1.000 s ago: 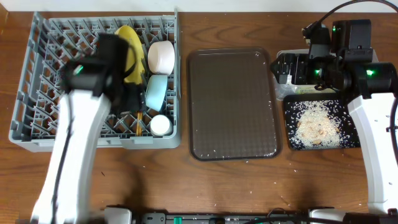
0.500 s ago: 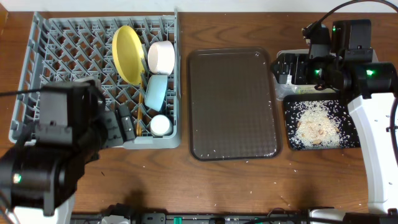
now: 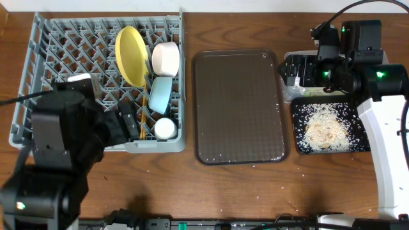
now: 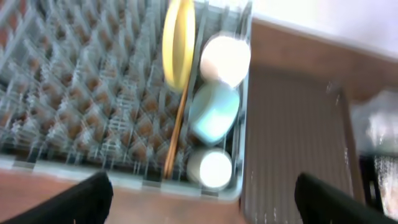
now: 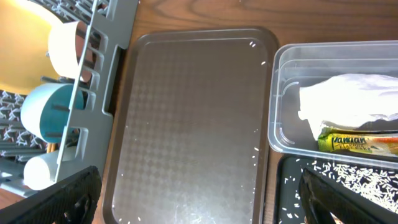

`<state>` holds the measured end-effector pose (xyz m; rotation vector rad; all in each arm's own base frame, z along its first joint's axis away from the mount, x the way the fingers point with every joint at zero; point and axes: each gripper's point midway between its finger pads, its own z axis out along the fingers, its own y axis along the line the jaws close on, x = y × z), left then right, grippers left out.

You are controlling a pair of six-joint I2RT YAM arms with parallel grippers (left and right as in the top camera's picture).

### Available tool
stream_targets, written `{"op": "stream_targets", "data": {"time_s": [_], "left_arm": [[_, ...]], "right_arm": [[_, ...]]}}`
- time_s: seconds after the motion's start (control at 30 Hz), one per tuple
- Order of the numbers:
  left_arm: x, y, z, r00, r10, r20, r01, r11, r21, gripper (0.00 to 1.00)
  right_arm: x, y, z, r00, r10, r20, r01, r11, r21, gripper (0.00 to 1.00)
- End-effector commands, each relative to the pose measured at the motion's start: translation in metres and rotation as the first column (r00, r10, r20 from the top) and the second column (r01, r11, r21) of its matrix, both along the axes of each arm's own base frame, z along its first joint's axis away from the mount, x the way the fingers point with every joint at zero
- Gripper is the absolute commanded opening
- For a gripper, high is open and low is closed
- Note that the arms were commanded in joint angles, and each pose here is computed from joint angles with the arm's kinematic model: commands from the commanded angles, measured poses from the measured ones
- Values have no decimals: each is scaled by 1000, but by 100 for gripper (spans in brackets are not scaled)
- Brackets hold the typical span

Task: Sort waste into correct bins and load items into the dishwasher

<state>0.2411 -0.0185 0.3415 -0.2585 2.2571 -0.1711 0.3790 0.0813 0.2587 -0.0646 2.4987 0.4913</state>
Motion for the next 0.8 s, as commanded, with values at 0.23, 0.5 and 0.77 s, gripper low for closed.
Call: {"op": "stream_targets", "data": {"time_s": [0.23, 0.5, 0.77], "left_arm": [[19, 23, -26, 940, -6, 341, -35, 993, 115, 95], [8, 48, -73, 855, 78, 513, -152, 983, 104, 95], [-2, 61, -119, 760, 112, 640, -221, 971, 92, 95]], "right_arm": [[0, 2, -1, 1000, 7, -7, -7, 1000, 7, 99], [0, 2, -1, 1000, 7, -7, -7, 1000, 6, 99], [0, 2, -1, 1000, 7, -7, -7, 1000, 6, 99]]}}
